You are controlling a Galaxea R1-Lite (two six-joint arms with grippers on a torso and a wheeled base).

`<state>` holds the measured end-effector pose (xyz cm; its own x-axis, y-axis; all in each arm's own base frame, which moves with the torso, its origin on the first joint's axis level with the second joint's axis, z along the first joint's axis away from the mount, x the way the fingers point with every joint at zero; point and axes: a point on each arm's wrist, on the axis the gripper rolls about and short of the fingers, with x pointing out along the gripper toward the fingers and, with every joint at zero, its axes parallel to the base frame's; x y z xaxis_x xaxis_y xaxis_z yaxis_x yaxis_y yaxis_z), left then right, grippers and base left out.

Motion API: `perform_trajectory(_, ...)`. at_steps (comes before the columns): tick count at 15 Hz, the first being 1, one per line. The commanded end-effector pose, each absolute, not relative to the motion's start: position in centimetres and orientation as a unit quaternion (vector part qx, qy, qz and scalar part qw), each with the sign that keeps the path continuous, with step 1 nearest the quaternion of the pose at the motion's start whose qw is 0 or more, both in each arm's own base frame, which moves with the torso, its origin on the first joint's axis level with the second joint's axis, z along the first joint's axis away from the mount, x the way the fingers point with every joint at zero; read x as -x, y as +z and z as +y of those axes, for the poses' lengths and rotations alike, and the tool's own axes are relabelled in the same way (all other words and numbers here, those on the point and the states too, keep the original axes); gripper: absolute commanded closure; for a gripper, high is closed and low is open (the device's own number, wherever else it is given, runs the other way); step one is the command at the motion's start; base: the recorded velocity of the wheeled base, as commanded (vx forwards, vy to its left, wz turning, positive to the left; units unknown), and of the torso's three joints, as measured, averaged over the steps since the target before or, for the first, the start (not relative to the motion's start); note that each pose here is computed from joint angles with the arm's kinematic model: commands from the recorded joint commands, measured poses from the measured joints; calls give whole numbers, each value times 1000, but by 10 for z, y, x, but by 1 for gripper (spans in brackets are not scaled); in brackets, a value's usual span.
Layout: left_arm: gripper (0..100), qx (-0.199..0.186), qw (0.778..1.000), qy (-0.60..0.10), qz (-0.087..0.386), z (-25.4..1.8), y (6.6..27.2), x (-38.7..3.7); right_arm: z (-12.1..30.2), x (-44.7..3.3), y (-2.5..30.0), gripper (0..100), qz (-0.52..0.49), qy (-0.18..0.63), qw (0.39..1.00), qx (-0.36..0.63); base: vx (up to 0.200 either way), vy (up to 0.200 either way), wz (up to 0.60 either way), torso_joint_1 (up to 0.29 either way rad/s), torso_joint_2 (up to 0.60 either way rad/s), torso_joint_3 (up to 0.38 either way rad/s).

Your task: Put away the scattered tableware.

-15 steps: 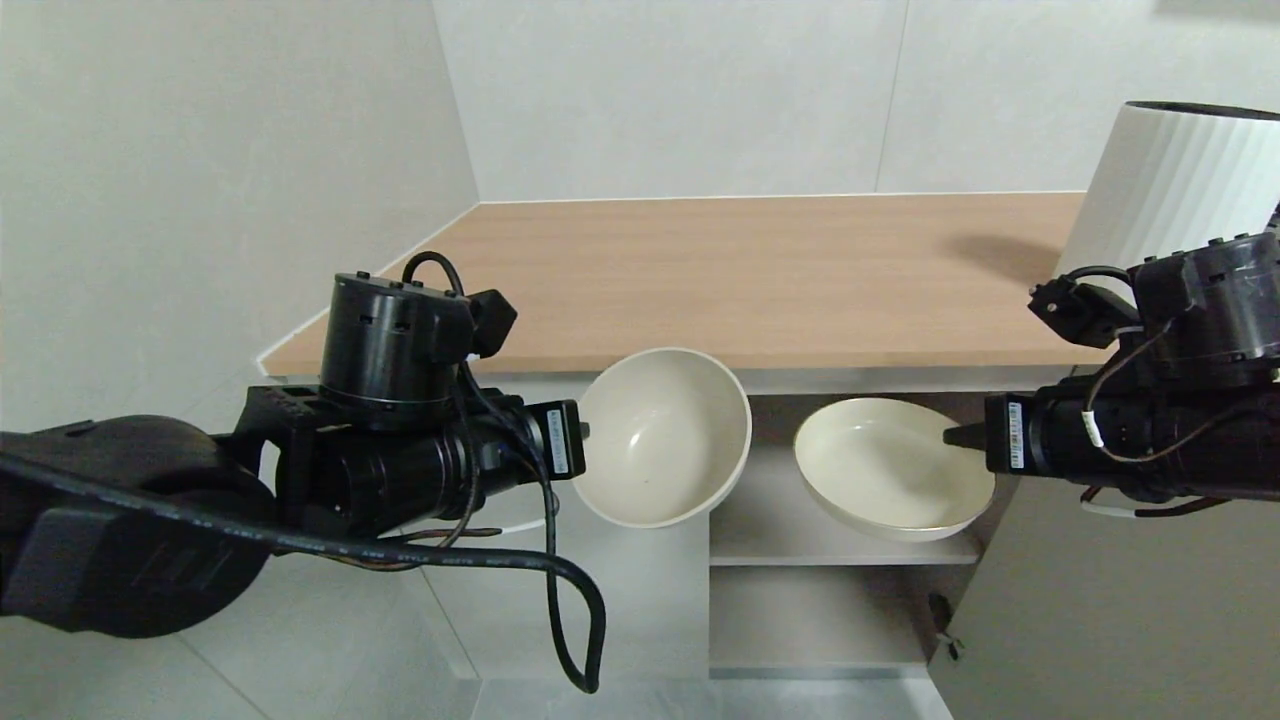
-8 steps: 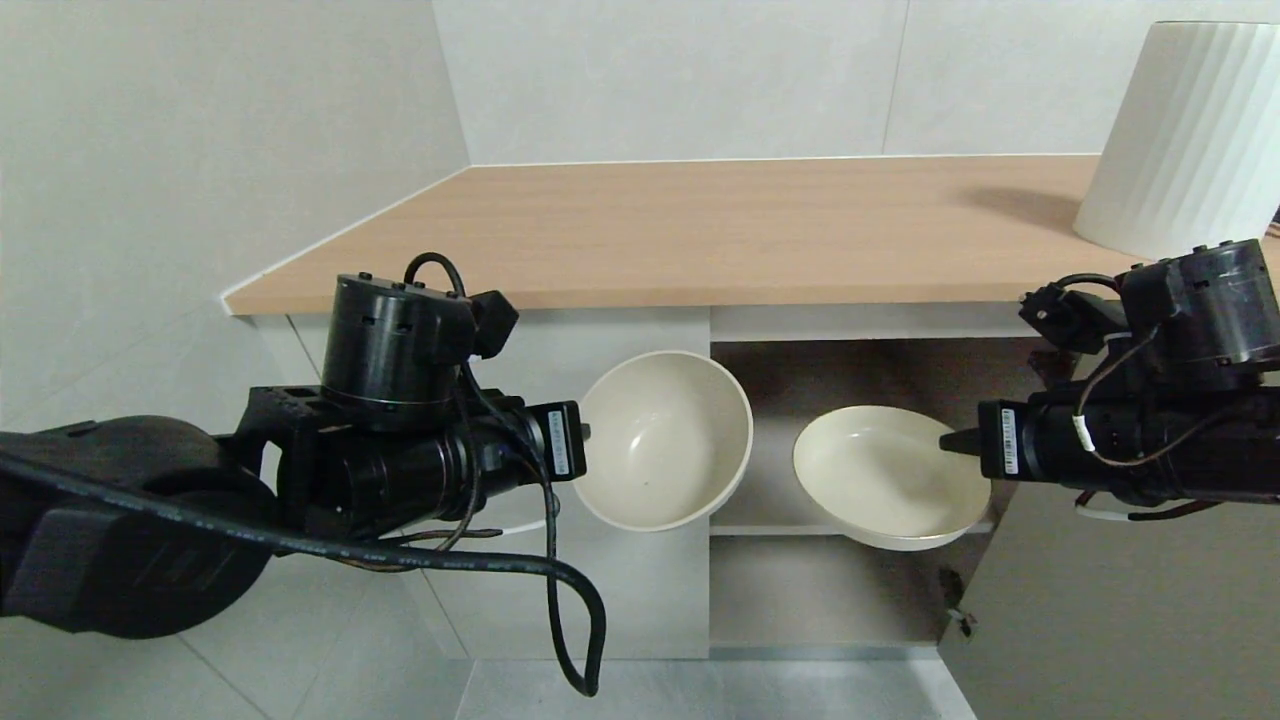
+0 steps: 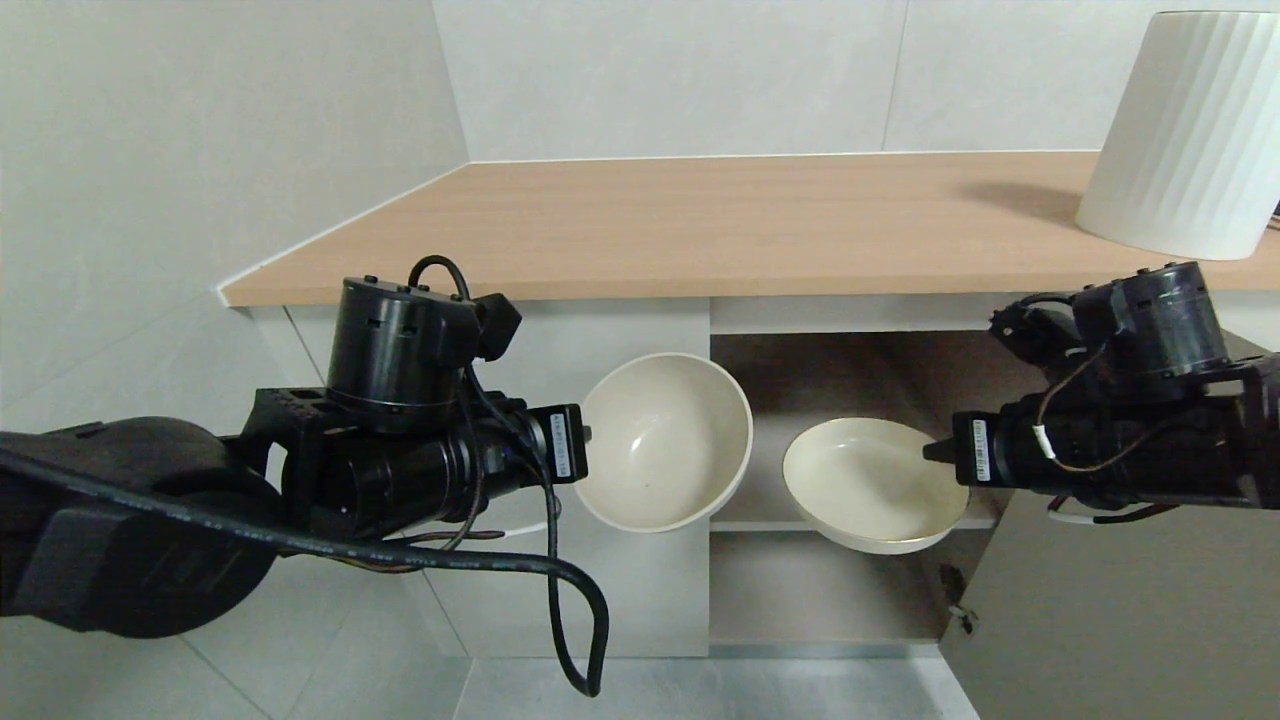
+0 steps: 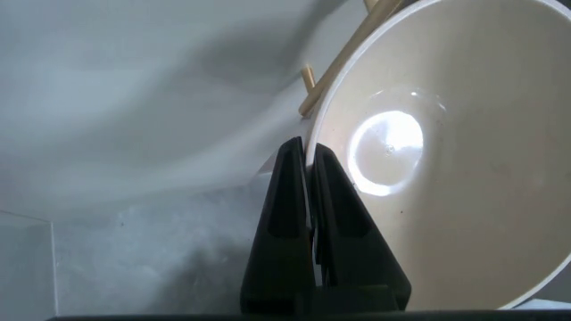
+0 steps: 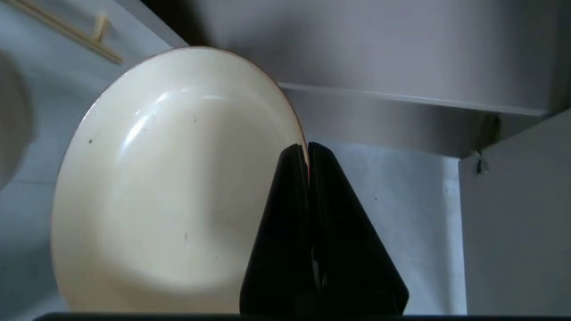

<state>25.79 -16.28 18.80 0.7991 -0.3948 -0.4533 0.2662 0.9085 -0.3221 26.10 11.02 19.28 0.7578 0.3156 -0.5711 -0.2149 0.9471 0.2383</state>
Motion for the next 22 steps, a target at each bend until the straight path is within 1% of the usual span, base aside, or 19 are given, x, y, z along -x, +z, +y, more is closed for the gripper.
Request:
perform_trajectory(1,100,121,940,-175,267,-163,186,-259,123,-293,145,100,368,121,920,-63,0,0,0,0,0,0)
perform_trajectory(3,100,120,940,-175,268,-164,185,-259,127,-313,118,100,374,93,921,-59,0,0,0,0,0,0)
perform_trajectory(5,100,120,940,-175,268,-164,185,-259,131,-340,81,100,359,66,928,-79,0,0,0,0,0,0)
perform_trajectory(9,100,117,938,-179,272,-167,184,-257,131,-373,40,100,348,9,933,-95,0,0,0,0,0,0)
perform_trajectory(15,100,115,937,-181,275,-168,182,-257,119,-408,6,100,333,-52,935,-112,0,0,0,0,0,0)
perform_trajectory(17,100,115,937,-181,276,-169,181,-257,119,-416,-4,100,312,-72,941,-109,0,0,0,0,0,0)
perform_trajectory(22,100,114,936,-182,278,-170,180,-256,120,-432,-10,100,282,-78,949,-118,0,0,0,0,0,0)
